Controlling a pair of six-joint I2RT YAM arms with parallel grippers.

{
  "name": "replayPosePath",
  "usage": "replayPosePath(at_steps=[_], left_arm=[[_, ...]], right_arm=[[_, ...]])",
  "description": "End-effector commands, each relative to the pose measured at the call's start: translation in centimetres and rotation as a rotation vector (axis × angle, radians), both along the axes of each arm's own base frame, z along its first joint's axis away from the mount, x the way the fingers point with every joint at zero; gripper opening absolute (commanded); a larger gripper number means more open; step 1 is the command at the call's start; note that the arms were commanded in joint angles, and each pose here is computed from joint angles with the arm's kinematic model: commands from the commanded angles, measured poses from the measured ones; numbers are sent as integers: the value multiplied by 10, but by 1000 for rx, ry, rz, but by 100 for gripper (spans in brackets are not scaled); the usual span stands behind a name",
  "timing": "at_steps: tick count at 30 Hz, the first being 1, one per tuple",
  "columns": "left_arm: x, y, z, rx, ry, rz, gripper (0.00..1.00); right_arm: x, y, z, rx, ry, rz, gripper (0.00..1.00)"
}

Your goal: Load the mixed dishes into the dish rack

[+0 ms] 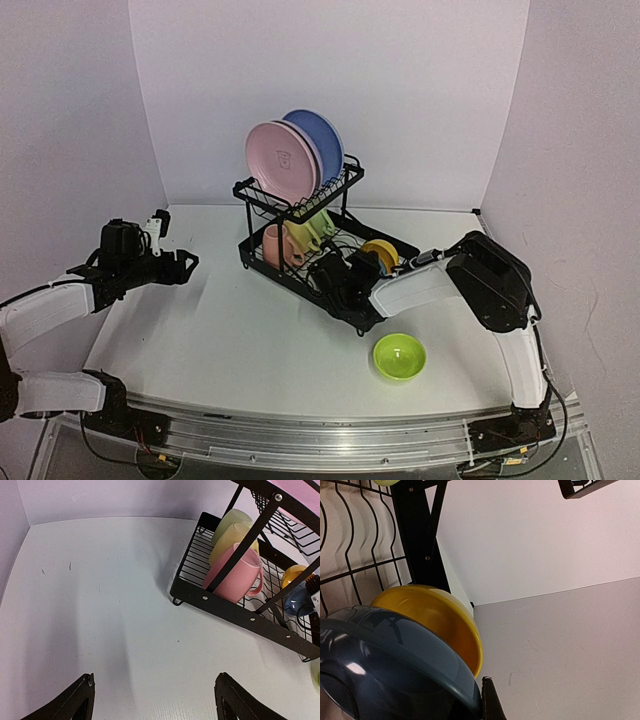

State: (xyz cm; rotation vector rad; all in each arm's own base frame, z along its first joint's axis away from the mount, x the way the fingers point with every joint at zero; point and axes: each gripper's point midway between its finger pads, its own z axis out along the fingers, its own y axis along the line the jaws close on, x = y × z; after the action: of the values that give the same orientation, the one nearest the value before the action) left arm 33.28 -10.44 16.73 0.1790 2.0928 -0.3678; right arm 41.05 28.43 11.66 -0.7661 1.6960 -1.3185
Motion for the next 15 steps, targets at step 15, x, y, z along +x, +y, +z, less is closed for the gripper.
replayPosePath(at_steps=[15], left_arm=[[3,2,17,4,-54,0,82]], right_arm=[[-3,13,37,34,-25,35,43]])
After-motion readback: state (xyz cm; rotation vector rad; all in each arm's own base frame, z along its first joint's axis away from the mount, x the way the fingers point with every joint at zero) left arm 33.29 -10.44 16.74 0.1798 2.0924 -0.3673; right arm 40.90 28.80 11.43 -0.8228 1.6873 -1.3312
